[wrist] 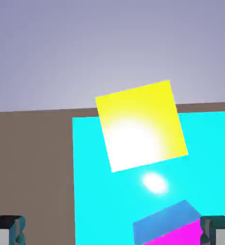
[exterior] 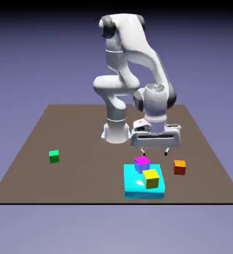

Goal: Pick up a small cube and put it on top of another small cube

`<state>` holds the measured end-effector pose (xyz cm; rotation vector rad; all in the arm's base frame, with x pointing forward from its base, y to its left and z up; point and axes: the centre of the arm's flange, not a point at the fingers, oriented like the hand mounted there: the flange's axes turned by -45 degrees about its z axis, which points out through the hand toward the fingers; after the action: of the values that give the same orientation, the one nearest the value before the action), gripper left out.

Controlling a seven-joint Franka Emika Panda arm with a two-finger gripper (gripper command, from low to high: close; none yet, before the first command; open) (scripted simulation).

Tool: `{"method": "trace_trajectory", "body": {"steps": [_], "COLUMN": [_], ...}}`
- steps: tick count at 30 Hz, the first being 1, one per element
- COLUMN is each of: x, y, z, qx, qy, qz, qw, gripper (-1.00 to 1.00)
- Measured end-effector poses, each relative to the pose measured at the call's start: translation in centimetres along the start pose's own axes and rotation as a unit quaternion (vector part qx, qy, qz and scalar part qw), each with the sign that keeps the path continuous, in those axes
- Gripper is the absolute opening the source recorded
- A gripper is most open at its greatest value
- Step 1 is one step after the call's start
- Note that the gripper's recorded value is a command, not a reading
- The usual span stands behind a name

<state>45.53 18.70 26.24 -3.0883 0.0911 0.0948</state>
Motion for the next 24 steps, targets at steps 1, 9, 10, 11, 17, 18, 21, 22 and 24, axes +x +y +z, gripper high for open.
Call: {"method": "trace_trajectory", "body": {"steps": [1,9,10,11,17,18,21,22,24], "x": [-0.2,-3.3,-3.9,-4.5,-6.7,-6.7,-4.8,-3.6,1.2], "y": [-0.9,-8.9,-9.9,-10.8,-10.7,-10.7,-10.8,-10.2,-5.9], "z": [1.1,8.4,9.2,9.8,16.2,16.2,11.0,9.3,6.2], "qx": [-0.001,-0.010,-0.012,-0.014,-0.014,-0.014,-0.013,-0.010,0.013], "qy": [-0.022,-0.200,-0.221,-0.242,-0.242,-0.242,-0.242,-0.241,-0.235], "qz": [0.004,0.030,0.033,0.035,0.036,0.036,0.036,0.052,0.150], "qw": [1.000,0.979,0.975,0.970,0.969,0.969,0.969,0.969,0.960], "gripper": [0.00,0.00,0.00,0.00,-1.00,-1.00,-1.00,-1.00,-1.00]}}
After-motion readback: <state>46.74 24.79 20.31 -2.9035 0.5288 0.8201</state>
